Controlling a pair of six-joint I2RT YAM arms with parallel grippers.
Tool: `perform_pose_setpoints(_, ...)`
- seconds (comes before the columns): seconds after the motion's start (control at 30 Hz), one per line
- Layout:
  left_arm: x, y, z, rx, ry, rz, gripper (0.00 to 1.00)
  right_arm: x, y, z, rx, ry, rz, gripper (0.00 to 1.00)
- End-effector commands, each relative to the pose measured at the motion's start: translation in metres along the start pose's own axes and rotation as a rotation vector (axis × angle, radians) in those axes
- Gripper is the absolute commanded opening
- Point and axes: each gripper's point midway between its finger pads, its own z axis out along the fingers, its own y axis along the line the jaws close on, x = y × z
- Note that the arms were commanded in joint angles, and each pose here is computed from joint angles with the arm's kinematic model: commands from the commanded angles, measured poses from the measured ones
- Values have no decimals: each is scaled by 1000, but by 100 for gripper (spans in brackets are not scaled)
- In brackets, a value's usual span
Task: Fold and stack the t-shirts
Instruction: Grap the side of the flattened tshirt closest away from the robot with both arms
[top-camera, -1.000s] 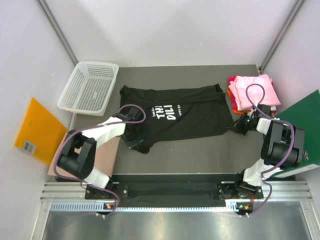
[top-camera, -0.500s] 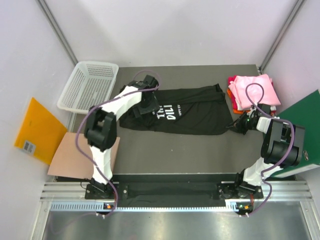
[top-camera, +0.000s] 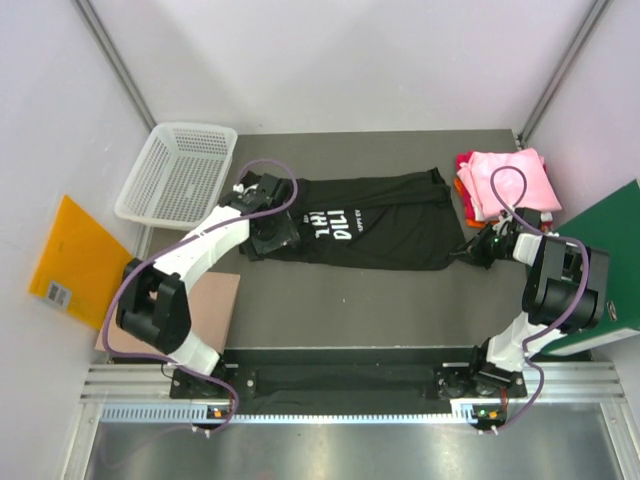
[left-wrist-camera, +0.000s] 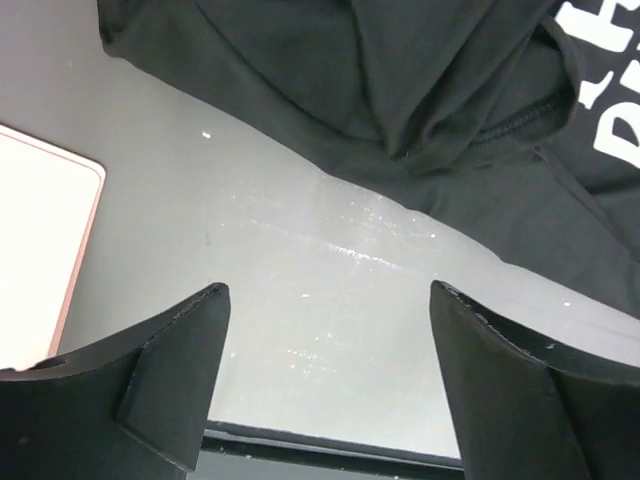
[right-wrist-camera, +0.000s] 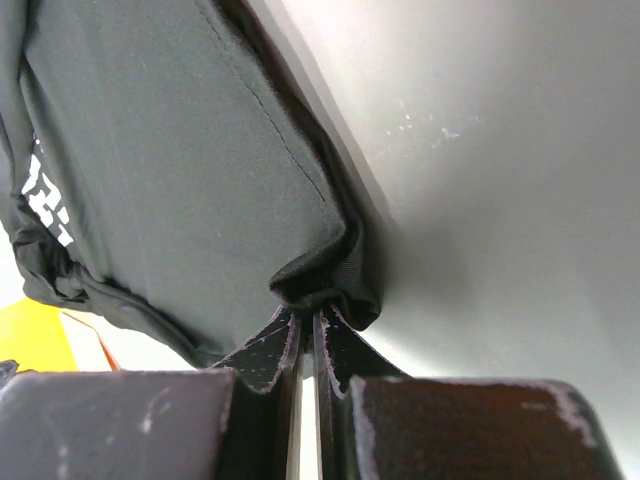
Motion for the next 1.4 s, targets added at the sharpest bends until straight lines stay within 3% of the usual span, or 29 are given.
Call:
perform_pose_setpoints(0.0, -4, -19, 16, 103, -33, -54, 81, -7, -1, 4, -2, -3, -28, 0)
perform_pose_setpoints(0.1, -1, -34, 32, 140, 2, -69, 58, -9, 1, 6, -7, 0, -33, 0)
perform_pose_setpoints(0.4, -12, -65, 58, 163, 29, -75, 61, -9, 2, 7, -16, 6, -31, 1)
perform_pose_setpoints(0.63, -23, -76, 72, 150, 22, -64, 52, -5, 0, 8, -17, 19, -29, 1)
perform_pose_setpoints(0.73, -20, -73, 83, 115, 38, -48, 38, -6, -1, 9, -11, 21, -29, 1)
perform_pose_setpoints(0.77, -19, -71, 84, 103, 44, -44, 29, -7, -1, 9, -13, 20, -30, 1)
perform_pose_setpoints(0.8, -19, -69, 83, 97, 46, -41, 9, -7, -1, 10, -12, 22, -29, 1)
perform_pose_setpoints(0.83, -22, -69, 80, 91, 32, -41, 0, -7, 0, 9, -14, 21, -28, 1)
perform_pose_setpoints(1.07, -28, -43, 38, 29, -8, -29, 0, -14, 6, 7, -24, 11, -34, 1)
perform_pose_setpoints(1.37, 5, 16, -34, -57, 74, 63, 0, -11, 14, -9, -19, 33, -76, 1)
